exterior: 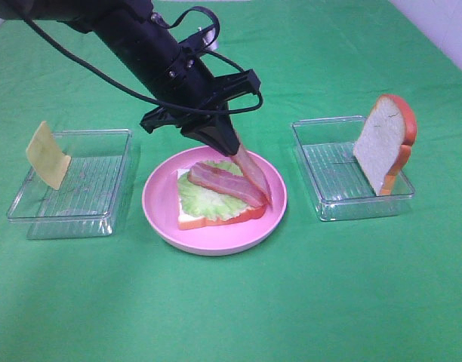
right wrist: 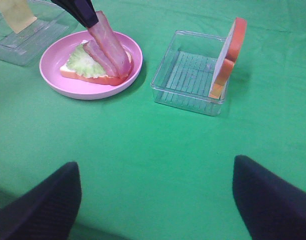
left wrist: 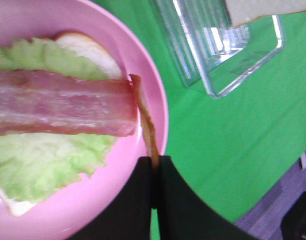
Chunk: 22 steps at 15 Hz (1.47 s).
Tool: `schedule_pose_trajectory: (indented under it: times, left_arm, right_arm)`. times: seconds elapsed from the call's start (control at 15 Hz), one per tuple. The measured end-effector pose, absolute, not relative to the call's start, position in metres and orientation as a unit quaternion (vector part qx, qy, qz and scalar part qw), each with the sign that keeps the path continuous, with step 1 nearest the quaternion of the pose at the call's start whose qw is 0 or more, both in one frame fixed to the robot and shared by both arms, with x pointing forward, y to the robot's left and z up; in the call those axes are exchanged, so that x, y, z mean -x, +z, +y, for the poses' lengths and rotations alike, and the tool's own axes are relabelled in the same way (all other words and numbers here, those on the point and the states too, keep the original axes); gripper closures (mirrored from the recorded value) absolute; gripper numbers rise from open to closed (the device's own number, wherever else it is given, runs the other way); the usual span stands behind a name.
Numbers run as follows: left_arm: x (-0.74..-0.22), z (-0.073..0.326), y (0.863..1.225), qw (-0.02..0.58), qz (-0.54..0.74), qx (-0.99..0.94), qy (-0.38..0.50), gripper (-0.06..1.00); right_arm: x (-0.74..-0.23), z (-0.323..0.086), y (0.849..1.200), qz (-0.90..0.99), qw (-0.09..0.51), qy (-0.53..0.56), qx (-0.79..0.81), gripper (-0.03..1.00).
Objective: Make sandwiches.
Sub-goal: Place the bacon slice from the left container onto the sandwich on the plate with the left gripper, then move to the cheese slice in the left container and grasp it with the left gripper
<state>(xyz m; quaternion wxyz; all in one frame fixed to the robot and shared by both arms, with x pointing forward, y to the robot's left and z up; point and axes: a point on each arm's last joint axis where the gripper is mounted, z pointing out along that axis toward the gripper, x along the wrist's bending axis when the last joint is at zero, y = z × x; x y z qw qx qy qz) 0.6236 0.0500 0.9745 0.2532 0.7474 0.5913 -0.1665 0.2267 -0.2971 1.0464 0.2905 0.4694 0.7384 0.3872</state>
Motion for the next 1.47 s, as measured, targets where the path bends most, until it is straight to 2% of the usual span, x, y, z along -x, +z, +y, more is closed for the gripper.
schedule_pose_trajectory:
  times: [0.33,0.73,0.87,0.93,1.0,1.07,1.27,1.47]
  left_arm:
    - [-0.627,0.062,0.968,0.212,0.589,-0.773,-0.104,0.93]
    - [-0.630,0.064,0.967,0.210,0.584,-0.780,-0.083,0.93]
    - [-0.630,0.064,0.967,0.210,0.584,-0.780,-0.082,0.91]
    - [-0.630,0.065,0.967,0.209,0.583,-0.781,-0.080,0.85]
    - [-0.630,0.065,0.967,0.207,0.582,-0.782,-0.078,0.64]
    - [-0.630,0.065,0.967,0.207,0.582,-0.783,-0.077,0.52]
    - [-0.630,0.066,0.967,0.204,0.589,-0.778,-0.076,0.36]
    - [-0.633,0.069,0.970,0.196,0.616,-0.761,-0.062,0.33]
  right_arm:
    - [-0.227,-0.297,1.046,0.738,0.291,0.387,-0.469,0.21]
    - [-0.227,-0.297,1.046,0.738,0.291,0.387,-0.469,0.21]
    - [-0.227,-0.297,1.046,0.738,0.291,0.387,-0.469,0.21]
    - [-0.227,-0.297,1.046,0.738,0.291,0.387,-0.469,0.21]
    - [-0.227,-0.297,1.046,0.738,0.291,0.387,-0.469,0.21]
    - [-0.227,-0.297,1.046,0.738,0.291,0.387,-0.469,0.21]
    - [-0.227,-0.297,1.046,0.738,0.291,0.387,-0.469,0.21]
    - [-0.227,-0.297,1.046,0.738,0.291,0.387,-0.469,0.21]
